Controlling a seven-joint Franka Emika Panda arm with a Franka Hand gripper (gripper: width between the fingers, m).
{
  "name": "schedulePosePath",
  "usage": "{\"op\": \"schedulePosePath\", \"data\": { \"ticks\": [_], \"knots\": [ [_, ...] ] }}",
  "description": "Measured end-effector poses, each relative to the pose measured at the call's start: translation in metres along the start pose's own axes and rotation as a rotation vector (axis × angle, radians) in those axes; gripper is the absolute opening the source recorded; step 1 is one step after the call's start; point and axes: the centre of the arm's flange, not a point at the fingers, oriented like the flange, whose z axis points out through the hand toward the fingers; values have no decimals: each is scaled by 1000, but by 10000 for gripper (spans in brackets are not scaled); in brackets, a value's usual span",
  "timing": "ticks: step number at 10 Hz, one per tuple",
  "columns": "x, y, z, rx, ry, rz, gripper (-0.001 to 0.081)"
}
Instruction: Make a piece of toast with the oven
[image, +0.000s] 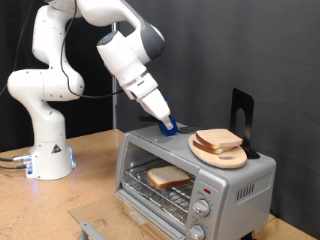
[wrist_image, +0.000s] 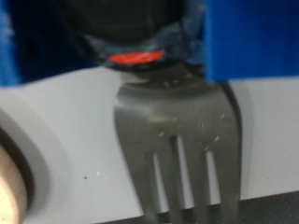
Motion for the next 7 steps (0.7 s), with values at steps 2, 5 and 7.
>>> {"op": "schedulePosePath", "data": {
  "ticks": [2,5,7],
  "knots": [
    [0,1,-5,2,11,-2,808],
    [5,1,-21,67,20,26,808],
    [11,2,-40,161,-22,79,808]
  ]
}}
